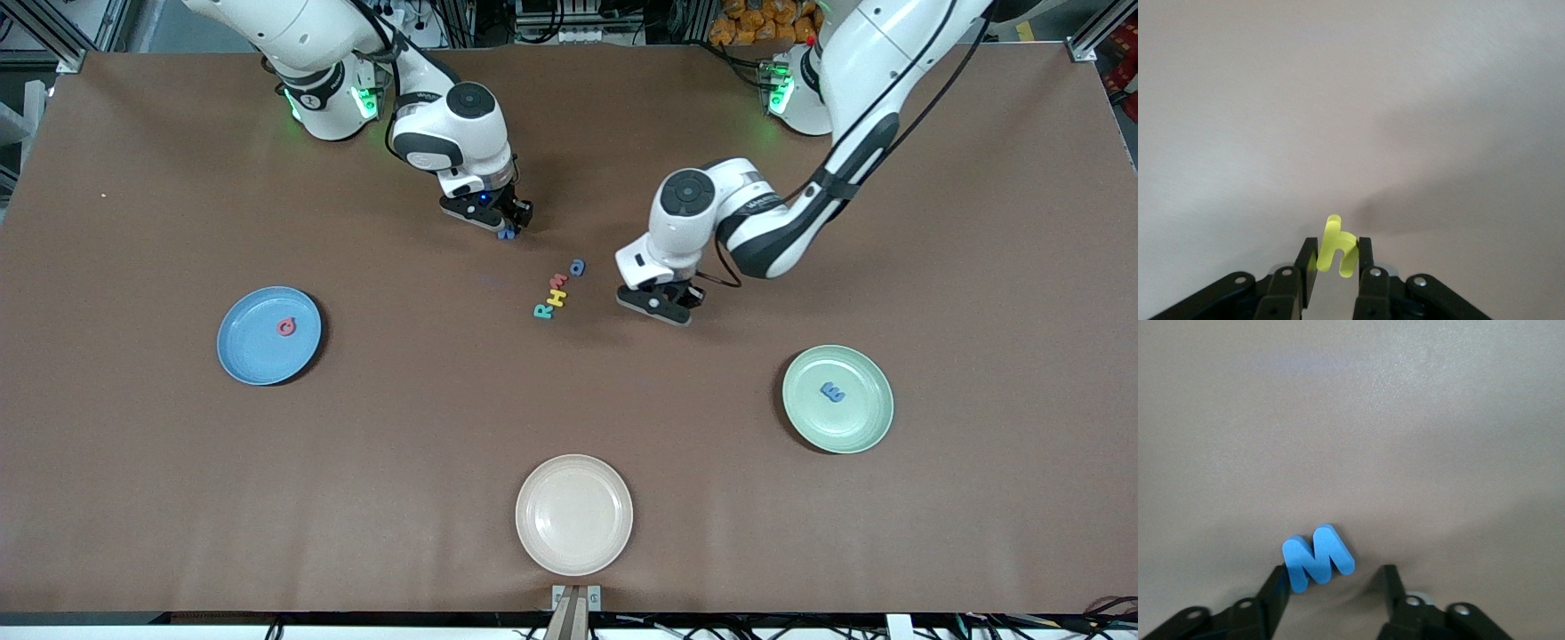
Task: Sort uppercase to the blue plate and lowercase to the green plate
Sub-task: 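Carry the yellow h to the green plate and open the left gripper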
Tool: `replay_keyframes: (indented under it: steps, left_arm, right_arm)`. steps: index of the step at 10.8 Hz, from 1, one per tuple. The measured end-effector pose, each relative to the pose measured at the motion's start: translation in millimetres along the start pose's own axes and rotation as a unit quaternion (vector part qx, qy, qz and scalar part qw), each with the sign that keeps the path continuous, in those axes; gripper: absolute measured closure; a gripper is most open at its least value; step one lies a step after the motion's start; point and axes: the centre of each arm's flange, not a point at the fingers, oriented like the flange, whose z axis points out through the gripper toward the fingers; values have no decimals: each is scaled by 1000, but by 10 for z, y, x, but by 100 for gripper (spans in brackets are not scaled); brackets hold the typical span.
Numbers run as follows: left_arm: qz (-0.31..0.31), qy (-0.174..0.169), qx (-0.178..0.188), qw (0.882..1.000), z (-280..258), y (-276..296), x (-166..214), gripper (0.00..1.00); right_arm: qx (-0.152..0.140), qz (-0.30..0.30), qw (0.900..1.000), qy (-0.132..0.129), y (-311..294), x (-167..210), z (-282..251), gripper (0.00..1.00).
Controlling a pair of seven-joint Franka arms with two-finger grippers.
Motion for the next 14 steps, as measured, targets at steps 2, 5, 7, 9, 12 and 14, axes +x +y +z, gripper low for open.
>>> replay_keyframes:
  steps: [2, 5, 7, 9, 12, 14]
  left_arm:
    - [-1, 10, 2, 1000, -75, -339, 141, 71]
    - [0, 22, 6, 1000, -155, -876, 310, 71]
    - [6, 31, 10, 999, -224, -1303, 409, 71]
    - [6, 34, 13, 999, -246, -1550, 435, 71]
    - [0, 31, 14, 999, -228, -1707, 420, 71]
    - [7, 29, 17, 999, -215, -1937, 398, 71]
  right_arm:
    - [-1, 2, 1000, 3, -24, 33, -11, 38]
    - [-5, 6, 1000, 19, -126, 167, -68, 38]
    - [-10, 7, 1000, 21, -107, 233, -43, 38]
    - [-13, 8, 1000, 18, -95, 234, -11, 38]
    - [-14, 7, 1000, 15, -92, 217, 9, 38]
    - [-12, 7, 1000, 15, -100, 217, 3, 47]
